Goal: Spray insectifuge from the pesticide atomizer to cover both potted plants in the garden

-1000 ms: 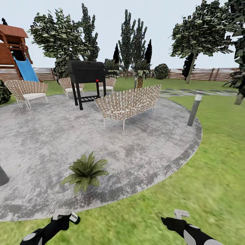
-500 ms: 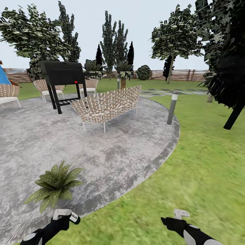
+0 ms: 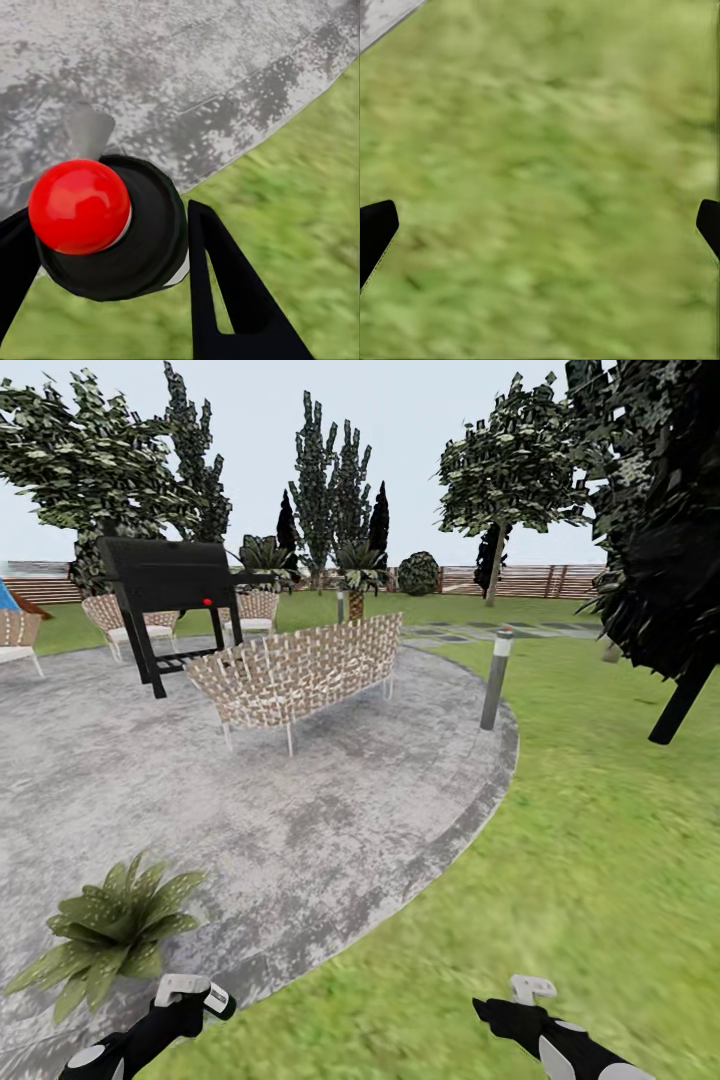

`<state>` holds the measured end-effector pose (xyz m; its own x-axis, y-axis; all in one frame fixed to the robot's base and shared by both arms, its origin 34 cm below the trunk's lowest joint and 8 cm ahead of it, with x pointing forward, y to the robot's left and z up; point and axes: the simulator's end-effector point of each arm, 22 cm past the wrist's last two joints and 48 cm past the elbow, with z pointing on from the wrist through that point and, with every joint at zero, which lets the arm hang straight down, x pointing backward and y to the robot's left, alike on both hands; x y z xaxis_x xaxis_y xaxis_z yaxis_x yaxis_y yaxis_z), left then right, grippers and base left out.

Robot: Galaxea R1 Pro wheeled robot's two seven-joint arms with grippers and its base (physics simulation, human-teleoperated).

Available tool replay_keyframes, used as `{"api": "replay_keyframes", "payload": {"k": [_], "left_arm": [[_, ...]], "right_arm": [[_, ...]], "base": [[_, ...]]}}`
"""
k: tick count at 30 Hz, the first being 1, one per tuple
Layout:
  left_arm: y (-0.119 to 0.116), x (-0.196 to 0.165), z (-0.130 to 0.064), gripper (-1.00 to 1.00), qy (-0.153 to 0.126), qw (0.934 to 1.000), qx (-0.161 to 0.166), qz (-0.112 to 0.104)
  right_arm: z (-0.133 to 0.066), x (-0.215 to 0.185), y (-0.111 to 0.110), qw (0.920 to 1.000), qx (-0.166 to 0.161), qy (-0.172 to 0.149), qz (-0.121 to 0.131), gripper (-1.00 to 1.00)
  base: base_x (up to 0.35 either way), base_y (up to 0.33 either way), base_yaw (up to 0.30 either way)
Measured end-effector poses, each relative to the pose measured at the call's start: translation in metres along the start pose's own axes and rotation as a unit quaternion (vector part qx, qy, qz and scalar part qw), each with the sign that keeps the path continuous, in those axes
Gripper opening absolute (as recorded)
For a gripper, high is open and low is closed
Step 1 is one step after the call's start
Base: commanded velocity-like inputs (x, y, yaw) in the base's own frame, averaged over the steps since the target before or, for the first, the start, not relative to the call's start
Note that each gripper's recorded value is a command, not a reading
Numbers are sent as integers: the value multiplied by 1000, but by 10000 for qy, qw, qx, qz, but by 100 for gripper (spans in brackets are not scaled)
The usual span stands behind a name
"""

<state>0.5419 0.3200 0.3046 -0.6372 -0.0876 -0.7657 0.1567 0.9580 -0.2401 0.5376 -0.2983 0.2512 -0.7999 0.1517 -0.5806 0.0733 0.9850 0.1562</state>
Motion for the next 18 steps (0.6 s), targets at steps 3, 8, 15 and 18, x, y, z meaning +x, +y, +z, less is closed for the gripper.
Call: {"api": "replay_keyframes", "payload": {"k": [3, 8, 15, 18], "left_arm": [[0, 0, 0, -100, 1, 10000, 1, 2], [0, 0, 0, -100, 1, 10000, 2, 3], [0, 0, 0, -100, -1, 10000, 0, 3], [0, 0, 0, -100, -2, 10000, 0, 2]], "right_arm": [[0, 0, 0, 10000, -3, 0, 1, 100], [0, 0, 0, 10000, 0, 0, 0, 100], [0, 0, 0, 10000, 0, 0, 0, 100], [0, 0, 0, 10000, -2, 0, 0, 100]], "base": [[325, -106, 0], [325, -105, 0], [325, -105, 0], [325, -105, 0]]}}
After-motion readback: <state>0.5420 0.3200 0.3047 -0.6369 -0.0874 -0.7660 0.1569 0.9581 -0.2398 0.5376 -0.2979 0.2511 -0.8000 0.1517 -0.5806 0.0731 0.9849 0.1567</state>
